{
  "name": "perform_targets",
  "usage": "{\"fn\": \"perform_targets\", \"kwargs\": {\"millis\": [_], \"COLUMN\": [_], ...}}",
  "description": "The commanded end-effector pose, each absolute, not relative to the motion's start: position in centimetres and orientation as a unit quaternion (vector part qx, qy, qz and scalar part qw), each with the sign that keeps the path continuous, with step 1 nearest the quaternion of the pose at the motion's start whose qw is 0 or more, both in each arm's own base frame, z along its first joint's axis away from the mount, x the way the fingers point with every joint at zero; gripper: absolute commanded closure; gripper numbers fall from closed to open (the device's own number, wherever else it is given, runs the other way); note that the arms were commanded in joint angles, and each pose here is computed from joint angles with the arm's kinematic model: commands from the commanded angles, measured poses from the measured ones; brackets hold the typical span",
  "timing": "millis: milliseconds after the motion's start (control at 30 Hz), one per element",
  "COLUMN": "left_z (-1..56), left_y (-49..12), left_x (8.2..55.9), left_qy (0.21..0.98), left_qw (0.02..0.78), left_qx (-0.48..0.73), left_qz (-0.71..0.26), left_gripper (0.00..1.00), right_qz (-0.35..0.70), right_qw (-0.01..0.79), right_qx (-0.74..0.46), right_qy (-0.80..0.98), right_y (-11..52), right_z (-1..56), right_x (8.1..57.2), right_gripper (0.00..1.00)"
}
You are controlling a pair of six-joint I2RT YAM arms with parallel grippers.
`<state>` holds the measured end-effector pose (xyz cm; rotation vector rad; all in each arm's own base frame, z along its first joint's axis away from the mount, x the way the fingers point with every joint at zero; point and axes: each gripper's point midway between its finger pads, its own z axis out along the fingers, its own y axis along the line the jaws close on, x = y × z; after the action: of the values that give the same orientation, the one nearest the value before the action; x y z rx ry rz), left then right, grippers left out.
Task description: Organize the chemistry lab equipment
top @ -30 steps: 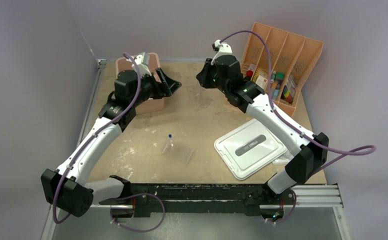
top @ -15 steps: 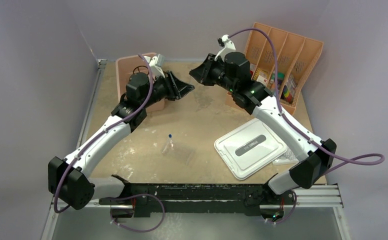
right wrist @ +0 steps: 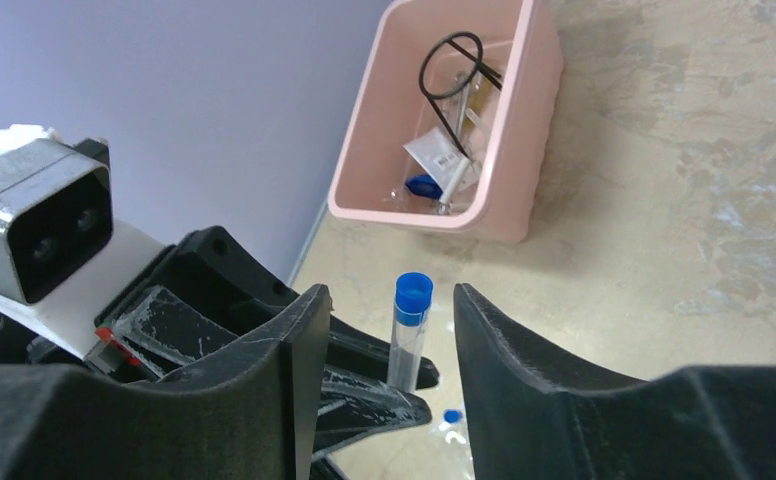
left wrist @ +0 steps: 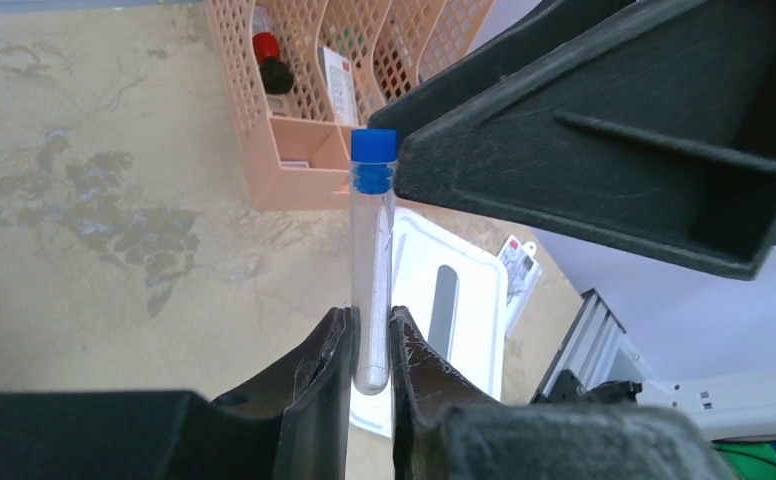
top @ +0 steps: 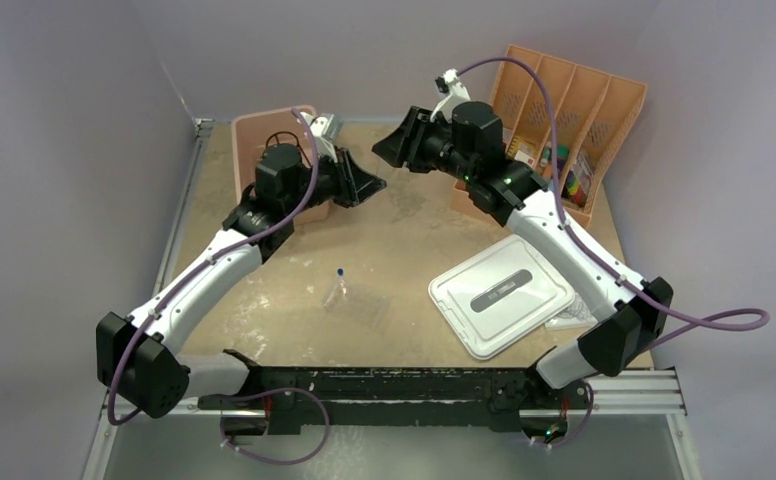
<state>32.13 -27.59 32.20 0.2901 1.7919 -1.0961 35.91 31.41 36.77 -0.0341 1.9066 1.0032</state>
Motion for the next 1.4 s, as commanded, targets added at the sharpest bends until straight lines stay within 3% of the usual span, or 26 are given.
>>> {"fn": "perform_targets", "kwargs": {"millis": [0, 400, 600, 833, 1000, 1200, 1367], "left_z": [32.4, 31.9, 31.6, 31.9, 31.9, 32.1, 32.0], "left_y": [-27.1, -26.3, -26.1, -25.9, -25.9, -26.0, -25.6], "left_x": [31.7, 31.0, 30.5, 30.1, 30.0, 29.7, 30.3], "left_qy": [0.740, 0.748, 0.745, 0.738, 0.735, 0.731, 0.742], "left_qw": [0.502, 0.494, 0.492, 0.497, 0.499, 0.500, 0.504], "left_qx": [0.195, 0.263, 0.288, 0.298, 0.303, 0.309, 0.284], "left_qz": [-0.403, -0.356, -0.345, -0.345, -0.345, -0.347, -0.339], "left_gripper": [1.00, 1.00, 1.00, 1.00, 1.00, 1.00, 0.97], "right_qz": [0.419, 0.452, 0.467, 0.483, 0.491, 0.500, 0.503], "right_qw": [0.462, 0.384, 0.359, 0.331, 0.324, 0.313, 0.310], "right_qx": [-0.044, -0.087, -0.099, -0.113, -0.114, -0.116, -0.118], "right_qy": [0.781, 0.800, 0.802, 0.802, 0.801, 0.799, 0.798], "right_y": [30.8, 32.7, 32.7, 32.6, 32.6, 32.9, 33.1], "right_z": [38.0, 36.3, 36.6, 36.4, 36.2, 35.9, 35.5], "right_x": [35.5, 34.2, 33.3, 32.1, 32.0, 31.9, 32.0], "right_gripper": [0.47, 0.48, 0.62, 0.63, 0.73, 0.77, 0.90]}}
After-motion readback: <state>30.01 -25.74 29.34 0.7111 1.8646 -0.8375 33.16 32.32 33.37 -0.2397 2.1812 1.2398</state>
